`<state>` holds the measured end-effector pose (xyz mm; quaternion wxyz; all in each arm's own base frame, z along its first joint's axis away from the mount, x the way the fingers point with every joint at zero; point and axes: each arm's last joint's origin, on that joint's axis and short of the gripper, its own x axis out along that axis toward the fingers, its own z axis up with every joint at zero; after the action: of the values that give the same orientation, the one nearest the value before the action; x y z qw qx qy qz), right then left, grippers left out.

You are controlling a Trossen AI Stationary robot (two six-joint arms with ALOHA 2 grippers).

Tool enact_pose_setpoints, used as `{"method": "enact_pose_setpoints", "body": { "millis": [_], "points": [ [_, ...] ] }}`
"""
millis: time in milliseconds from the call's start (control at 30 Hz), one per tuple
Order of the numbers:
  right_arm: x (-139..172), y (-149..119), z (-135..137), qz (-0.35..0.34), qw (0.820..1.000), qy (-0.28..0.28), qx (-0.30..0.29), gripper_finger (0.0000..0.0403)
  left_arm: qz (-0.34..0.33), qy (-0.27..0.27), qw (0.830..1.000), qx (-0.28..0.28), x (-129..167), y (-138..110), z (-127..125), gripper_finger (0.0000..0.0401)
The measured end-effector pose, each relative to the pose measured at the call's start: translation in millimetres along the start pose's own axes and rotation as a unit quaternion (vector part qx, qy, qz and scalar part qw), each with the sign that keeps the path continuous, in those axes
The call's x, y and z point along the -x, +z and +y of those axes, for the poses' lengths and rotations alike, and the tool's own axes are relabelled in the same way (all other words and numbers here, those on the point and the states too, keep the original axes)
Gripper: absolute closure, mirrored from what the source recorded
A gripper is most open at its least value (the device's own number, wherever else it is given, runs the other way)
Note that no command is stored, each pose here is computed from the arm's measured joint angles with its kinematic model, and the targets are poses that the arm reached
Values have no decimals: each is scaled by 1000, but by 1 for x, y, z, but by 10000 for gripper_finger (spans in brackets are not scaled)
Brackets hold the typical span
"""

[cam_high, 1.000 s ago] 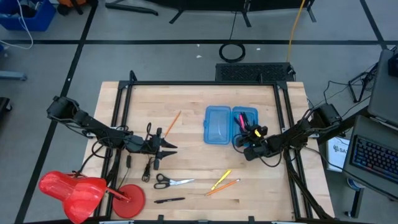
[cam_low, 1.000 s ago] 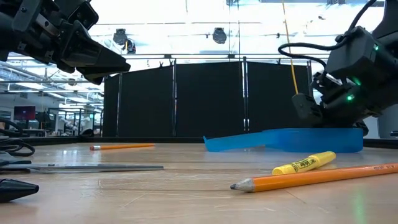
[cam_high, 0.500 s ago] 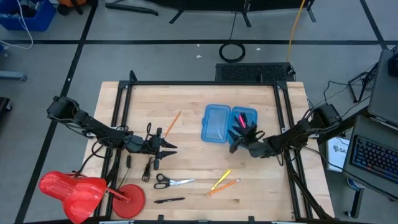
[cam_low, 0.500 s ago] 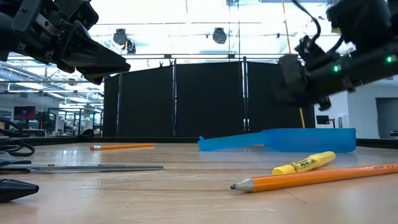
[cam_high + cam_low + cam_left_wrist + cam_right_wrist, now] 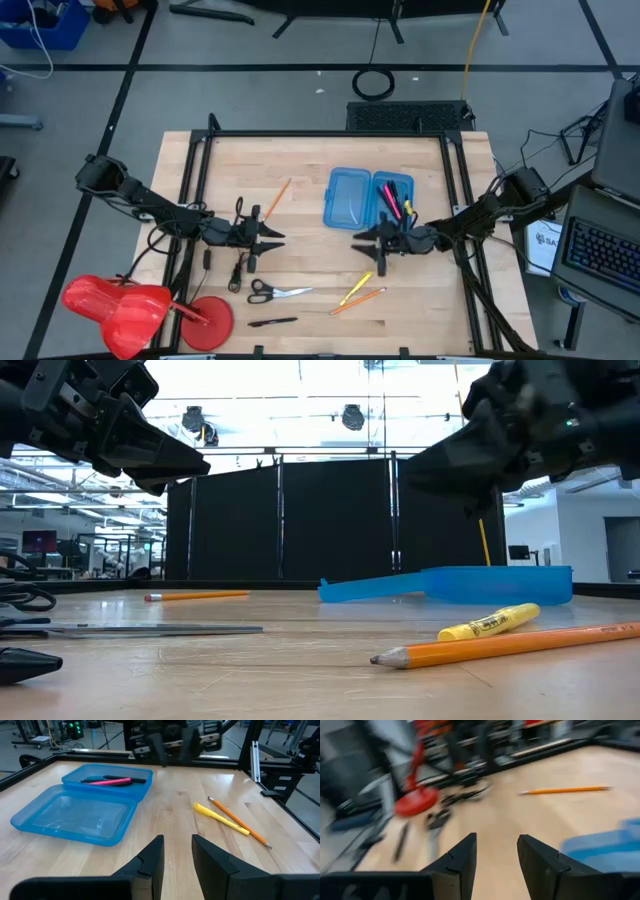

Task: Pick & place school supplies into a supply box
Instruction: Put the yellow pen into the blue supply box

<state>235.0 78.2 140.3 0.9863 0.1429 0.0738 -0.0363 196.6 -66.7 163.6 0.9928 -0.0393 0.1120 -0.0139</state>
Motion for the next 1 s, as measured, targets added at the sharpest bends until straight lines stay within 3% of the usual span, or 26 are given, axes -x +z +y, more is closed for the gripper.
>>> {"method": "enact_pose_setpoints", "body": {
  "millis": [100,200,400,700,1000],
  "points": [
    [1,-4,6,35,996,81,17,273,0,0,1000,0,0,0,0,297],
    [3,-8,9,69,990,119,-13,273,0,0,1000,0,0,0,0,297],
    [11,-19,22,118,981,149,-32,273,0,0,1000,1,0,0,0,297],
    [21,-33,32,166,972,167,8,273,-12,5,1000,20,0,2,0,297],
    [26,-45,30,217,961,156,71,273,-50,-3,995,90,1,10,-1,297]
  ]
}}
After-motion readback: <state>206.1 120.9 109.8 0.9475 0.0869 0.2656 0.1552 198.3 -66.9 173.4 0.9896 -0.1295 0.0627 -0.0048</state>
